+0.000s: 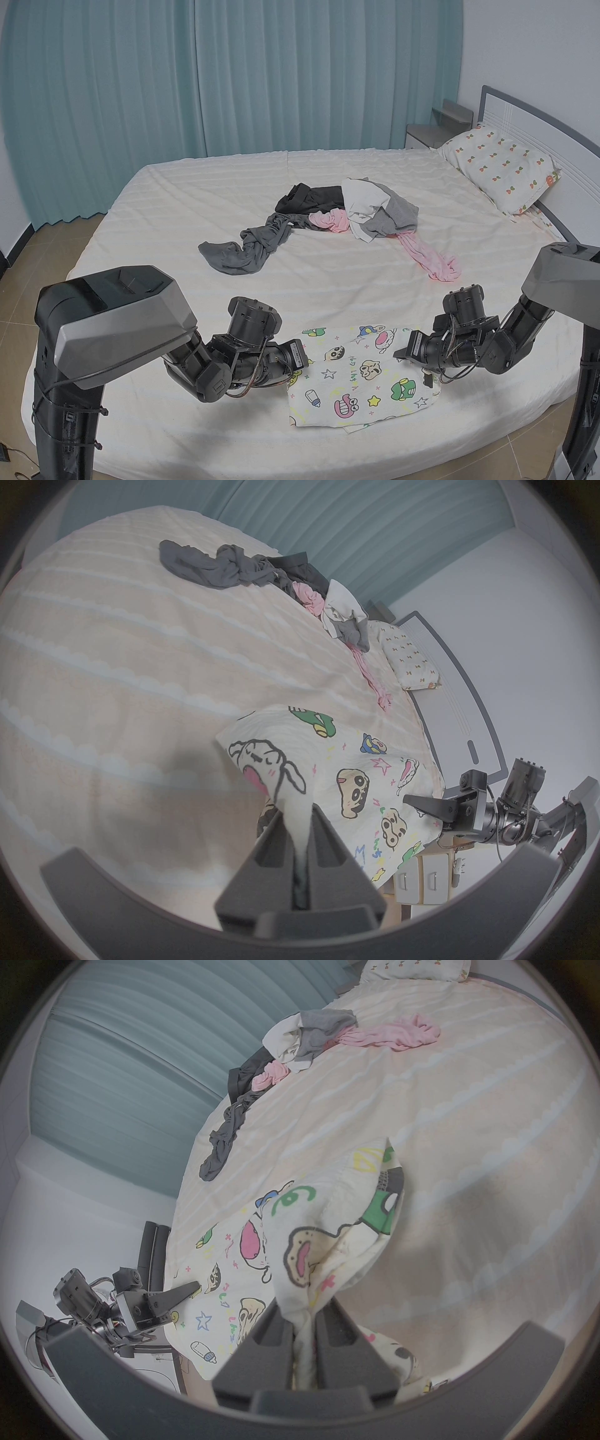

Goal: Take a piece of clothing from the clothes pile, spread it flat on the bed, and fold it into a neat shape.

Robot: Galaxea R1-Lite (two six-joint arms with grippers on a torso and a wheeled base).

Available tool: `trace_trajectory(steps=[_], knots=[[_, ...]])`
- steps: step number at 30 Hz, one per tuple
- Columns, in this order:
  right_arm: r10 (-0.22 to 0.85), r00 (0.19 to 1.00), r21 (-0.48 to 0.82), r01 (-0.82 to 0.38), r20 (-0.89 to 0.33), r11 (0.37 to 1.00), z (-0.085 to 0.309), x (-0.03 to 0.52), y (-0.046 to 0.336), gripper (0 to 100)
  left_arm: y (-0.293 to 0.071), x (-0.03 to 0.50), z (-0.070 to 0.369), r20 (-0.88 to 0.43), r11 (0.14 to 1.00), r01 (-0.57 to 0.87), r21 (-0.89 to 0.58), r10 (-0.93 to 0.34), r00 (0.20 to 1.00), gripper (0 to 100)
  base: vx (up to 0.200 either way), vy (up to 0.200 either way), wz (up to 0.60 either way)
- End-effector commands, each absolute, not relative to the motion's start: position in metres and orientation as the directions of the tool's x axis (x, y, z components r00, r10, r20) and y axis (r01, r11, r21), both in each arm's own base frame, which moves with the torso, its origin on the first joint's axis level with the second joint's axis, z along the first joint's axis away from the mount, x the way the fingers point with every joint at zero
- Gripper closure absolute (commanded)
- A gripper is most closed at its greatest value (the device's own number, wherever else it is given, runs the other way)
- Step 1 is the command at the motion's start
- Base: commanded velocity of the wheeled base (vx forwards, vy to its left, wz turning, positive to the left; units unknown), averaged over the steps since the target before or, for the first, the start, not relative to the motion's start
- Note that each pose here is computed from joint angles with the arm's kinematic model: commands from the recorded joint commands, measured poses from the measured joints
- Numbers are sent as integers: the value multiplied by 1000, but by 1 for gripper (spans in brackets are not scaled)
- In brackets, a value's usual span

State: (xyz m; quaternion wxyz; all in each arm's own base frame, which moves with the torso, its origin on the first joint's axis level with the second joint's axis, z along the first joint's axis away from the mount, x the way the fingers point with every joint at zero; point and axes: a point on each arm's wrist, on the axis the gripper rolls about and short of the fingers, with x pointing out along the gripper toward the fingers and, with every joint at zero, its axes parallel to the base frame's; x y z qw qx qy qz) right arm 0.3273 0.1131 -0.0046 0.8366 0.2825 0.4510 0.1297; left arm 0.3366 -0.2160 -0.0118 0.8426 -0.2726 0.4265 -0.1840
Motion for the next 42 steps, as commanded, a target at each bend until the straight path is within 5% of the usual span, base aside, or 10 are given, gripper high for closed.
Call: trace_trajectory(steps=[1, 6, 7, 8, 19, 25, 30, 42], knots=[[467, 547, 581, 44, -695, 813, -12, 327, 114, 100, -216, 336, -15, -625, 789, 74, -610, -537, 567, 100, 0, 0, 0], [464, 541, 569, 33, -701, 821, -14, 326, 114, 100, -219, 335, -19, -634, 803, 67, -592, -516, 576, 100, 0, 0, 0], [465, 540, 569, 30, -701, 822, -14, 326, 115, 100, -220, 335, -20, -636, 806, 64, -588, -510, 579, 0, 0, 0, 0], [464, 538, 568, 32, -703, 823, -15, 325, 114, 0, -221, 334, -21, -639, 811, 64, -582, -505, 580, 0, 0, 0, 0], [416, 550, 510, 20, -724, 860, -17, 324, 110, 0, -217, 334, -25, -657, 839, 26, -544, -445, 609, 0, 0, 0, 0], [196, 559, 249, 18, -806, 968, -47, 331, 105, 0, -199, 328, -30, -690, 872, 30, -489, -408, 598, 0, 0, 0, 0], [104, 574, 157, 44, -812, 987, -54, 335, 100, 0, -190, 323, -26, -698, 880, 28, -475, -395, 597, 0, 0, 0, 0], [46, 723, 195, 124, -690, 973, 30, 317, 60, 0, -155, 300, 57, -574, 843, 55, -535, -410, 709, 0, 0, 0, 0]])
